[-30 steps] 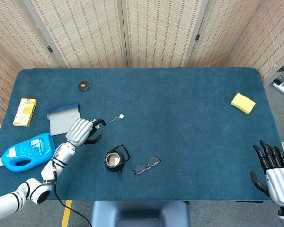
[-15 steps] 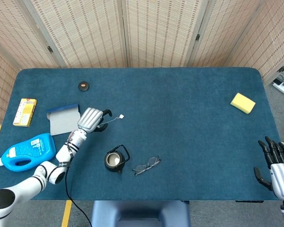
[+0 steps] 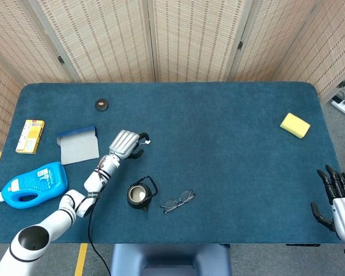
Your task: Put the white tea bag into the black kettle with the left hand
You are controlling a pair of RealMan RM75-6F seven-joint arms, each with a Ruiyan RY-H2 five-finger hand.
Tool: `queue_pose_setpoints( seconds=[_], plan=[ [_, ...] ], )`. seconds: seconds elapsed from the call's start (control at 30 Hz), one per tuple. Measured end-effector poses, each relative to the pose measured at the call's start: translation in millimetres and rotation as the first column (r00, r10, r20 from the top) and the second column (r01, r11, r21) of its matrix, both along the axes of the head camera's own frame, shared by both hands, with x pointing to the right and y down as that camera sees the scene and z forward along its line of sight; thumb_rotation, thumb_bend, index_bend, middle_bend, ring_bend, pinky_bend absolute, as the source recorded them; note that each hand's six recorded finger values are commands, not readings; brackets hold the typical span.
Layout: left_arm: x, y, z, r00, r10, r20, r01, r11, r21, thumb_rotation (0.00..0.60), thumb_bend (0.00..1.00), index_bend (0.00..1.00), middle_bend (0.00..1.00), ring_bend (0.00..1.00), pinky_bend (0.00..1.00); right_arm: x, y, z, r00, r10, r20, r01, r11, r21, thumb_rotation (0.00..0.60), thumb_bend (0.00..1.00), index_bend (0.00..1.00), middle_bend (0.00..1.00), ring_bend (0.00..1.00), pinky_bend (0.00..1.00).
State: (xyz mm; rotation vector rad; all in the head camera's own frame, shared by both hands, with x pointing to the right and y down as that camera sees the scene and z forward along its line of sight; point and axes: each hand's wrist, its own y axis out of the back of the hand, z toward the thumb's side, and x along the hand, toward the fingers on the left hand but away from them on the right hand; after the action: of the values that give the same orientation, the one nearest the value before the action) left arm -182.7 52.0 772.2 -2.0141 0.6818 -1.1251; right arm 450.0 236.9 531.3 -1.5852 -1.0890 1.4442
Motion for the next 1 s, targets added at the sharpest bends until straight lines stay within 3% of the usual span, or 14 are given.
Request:
queue_pose_setpoints(
  seconds=[0.43, 1.0],
  plan=[
    [26.1, 0.4, 15.9, 0.999, 0.028, 0.027, -0.027, 0.999, -0.028, 0.6, 0.43, 0.4, 1.0, 1.0, 1.0, 6.9, -2.3, -2.1, 1.0, 0.028, 0.01, -0.028, 1.0, 0.001, 0.6, 0.44, 0.0, 0.0, 0.0, 0.0],
    [12.8, -9.6, 34.0, 0.994, -0.031, 0.107, 0.043, 0.993, -0.111, 0.6, 0.43, 0.42, 1.0, 1.0, 1.0, 12.8, -4.6, 2.5, 0.999, 0.048, 0.021, -0.048, 0.998, -0.033, 0.6, 0.44, 0.0, 0.0, 0.0, 0.0]
  ],
)
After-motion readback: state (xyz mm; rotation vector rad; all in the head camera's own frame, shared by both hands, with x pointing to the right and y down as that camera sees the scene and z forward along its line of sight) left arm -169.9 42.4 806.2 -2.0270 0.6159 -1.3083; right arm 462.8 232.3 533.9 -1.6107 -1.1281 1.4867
